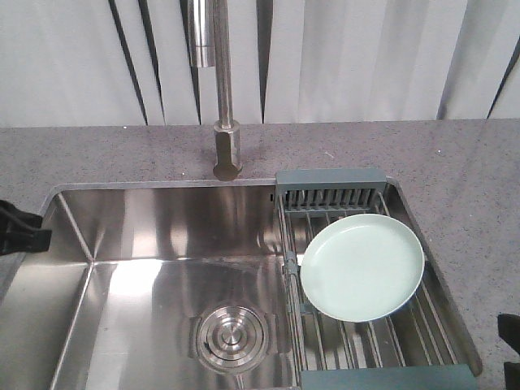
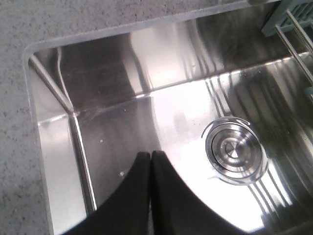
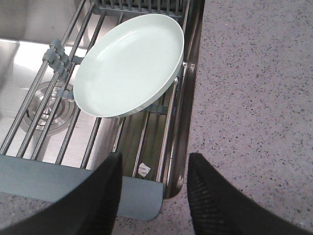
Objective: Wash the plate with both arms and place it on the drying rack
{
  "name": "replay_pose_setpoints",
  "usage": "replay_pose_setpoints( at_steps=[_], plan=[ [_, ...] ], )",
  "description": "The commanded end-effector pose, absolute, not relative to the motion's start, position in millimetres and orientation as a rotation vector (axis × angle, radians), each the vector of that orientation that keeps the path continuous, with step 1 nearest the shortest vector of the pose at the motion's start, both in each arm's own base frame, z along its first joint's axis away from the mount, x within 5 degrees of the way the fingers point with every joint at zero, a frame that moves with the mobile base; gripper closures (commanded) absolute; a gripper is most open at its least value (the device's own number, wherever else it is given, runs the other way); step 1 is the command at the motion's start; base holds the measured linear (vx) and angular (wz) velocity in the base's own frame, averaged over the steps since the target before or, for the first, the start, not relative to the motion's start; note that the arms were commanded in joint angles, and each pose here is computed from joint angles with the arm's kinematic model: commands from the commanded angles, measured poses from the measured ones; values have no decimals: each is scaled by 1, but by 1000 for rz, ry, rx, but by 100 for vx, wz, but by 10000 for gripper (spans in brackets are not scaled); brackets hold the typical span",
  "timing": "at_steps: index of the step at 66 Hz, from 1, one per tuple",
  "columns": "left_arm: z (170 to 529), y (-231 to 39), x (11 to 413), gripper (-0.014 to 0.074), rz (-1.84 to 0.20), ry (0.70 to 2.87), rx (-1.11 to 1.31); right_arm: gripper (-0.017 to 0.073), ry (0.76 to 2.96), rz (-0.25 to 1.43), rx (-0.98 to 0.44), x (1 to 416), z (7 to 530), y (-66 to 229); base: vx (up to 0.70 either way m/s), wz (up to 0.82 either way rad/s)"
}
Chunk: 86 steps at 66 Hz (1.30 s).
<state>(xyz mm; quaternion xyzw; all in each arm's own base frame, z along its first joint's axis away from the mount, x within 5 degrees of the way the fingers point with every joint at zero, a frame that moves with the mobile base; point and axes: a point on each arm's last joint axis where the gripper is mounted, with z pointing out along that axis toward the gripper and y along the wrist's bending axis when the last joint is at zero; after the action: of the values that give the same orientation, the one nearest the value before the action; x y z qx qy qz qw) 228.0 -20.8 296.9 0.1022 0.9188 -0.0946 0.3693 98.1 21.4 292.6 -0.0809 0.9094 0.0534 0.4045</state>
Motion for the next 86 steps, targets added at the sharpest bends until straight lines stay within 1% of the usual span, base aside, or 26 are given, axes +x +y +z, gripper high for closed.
replay_pose_setpoints(
  at_steps=[1,10,22,37,86],
  plan=[
    [306,-20,213,600,-241,2274,204,240,2214,139,-201,102,304,22,0,0],
    [298,-20,192,600,-256,2275,170,240,2214,139,-201,102,304,22,0,0],
    [296,-21,169,600,-280,2245,116,240,2214,139,-201,102,304,22,0,0],
    [304,-21,150,600,-284,2186,114,240,2214,139,-201,102,304,22,0,0],
    [308,-21,146,600,-272,2161,120,240,2215,139,-201,102,304,22,0,0]
  ],
)
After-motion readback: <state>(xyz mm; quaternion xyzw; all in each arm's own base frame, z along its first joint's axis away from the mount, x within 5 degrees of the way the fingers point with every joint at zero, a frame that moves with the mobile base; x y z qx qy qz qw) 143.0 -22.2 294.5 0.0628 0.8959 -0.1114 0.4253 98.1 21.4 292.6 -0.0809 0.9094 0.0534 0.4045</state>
